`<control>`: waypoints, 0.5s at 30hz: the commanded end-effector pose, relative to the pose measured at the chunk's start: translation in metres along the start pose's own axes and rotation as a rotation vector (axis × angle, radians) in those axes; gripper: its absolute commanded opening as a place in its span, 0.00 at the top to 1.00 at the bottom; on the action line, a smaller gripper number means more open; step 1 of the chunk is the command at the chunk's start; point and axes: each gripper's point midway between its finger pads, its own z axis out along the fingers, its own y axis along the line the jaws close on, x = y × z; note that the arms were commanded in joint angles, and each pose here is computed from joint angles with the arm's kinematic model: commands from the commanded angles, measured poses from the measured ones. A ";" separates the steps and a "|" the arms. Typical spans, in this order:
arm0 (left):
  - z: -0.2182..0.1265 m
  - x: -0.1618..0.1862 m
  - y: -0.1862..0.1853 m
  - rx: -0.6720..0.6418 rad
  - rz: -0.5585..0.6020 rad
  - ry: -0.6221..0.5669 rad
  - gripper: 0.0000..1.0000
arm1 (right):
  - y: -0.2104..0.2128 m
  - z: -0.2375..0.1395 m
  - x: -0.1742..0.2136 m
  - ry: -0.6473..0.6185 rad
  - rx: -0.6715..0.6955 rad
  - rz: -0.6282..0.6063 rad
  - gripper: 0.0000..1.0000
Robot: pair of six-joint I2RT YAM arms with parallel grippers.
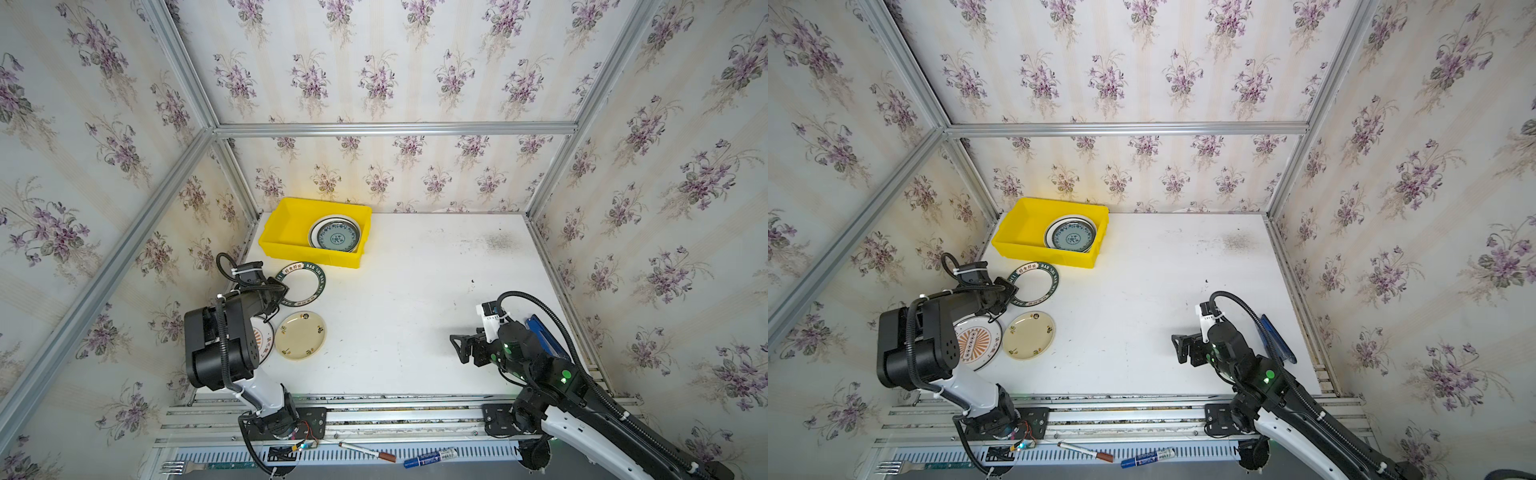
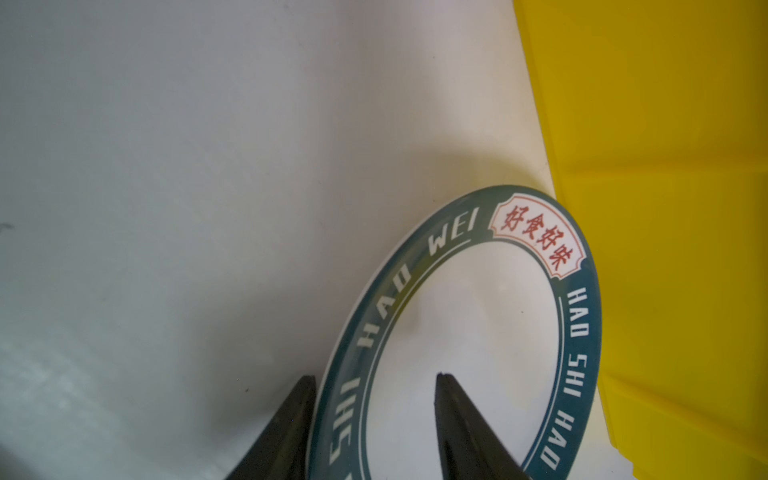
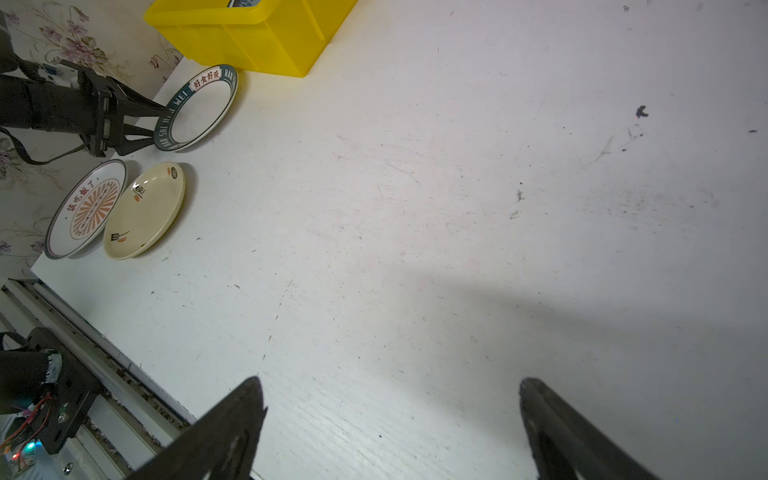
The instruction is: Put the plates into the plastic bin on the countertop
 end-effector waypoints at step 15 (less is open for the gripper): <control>-0.010 -0.009 -0.032 0.161 0.013 -0.041 0.65 | 0.002 0.000 -0.016 -0.030 0.018 0.001 0.02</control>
